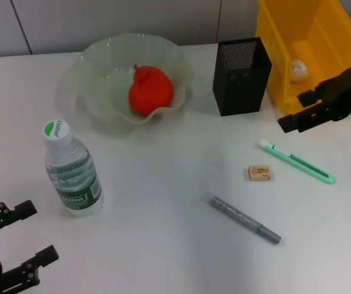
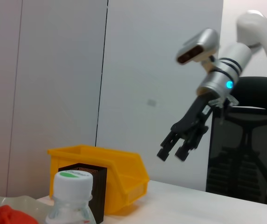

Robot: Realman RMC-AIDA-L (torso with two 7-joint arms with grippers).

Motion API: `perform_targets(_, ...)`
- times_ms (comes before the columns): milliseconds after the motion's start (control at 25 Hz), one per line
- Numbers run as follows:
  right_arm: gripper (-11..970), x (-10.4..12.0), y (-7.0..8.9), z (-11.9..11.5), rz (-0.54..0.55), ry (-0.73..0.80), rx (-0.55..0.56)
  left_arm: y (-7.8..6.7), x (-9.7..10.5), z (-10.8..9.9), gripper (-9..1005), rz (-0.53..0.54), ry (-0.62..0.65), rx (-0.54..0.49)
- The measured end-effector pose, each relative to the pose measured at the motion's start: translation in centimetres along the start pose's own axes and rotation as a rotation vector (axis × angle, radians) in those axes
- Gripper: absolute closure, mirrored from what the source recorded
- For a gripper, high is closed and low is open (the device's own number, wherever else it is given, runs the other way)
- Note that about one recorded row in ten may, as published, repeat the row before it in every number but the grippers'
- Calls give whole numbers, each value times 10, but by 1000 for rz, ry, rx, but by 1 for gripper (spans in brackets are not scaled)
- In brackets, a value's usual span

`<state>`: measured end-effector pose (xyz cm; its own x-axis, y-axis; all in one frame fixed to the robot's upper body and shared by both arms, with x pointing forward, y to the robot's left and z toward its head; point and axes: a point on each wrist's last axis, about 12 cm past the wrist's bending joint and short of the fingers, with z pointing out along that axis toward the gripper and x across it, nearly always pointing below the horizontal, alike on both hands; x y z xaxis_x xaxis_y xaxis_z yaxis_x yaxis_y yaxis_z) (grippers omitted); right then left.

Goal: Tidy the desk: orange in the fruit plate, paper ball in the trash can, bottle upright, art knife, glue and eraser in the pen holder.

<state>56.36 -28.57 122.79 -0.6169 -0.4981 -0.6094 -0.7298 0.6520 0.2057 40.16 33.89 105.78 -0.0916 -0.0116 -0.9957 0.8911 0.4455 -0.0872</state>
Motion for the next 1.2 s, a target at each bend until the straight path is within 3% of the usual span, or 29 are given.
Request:
perform_targets(120, 127, -23, 3, 14, 12, 192, 94, -1, 1, 1, 211, -1, -1, 6)
perform_targets(320, 127, -35, -1, 39, 16, 350, 180, -1, 0, 5, 211, 3, -8, 25)
perform_targets(800, 127, -26, -16, 92, -3, 403, 255, 0, 0, 9, 211, 9, -12, 30)
perform_targets(1200, 127, -17, -24, 119, -11, 400, 274, 1, 1, 15, 211, 9, -2, 42)
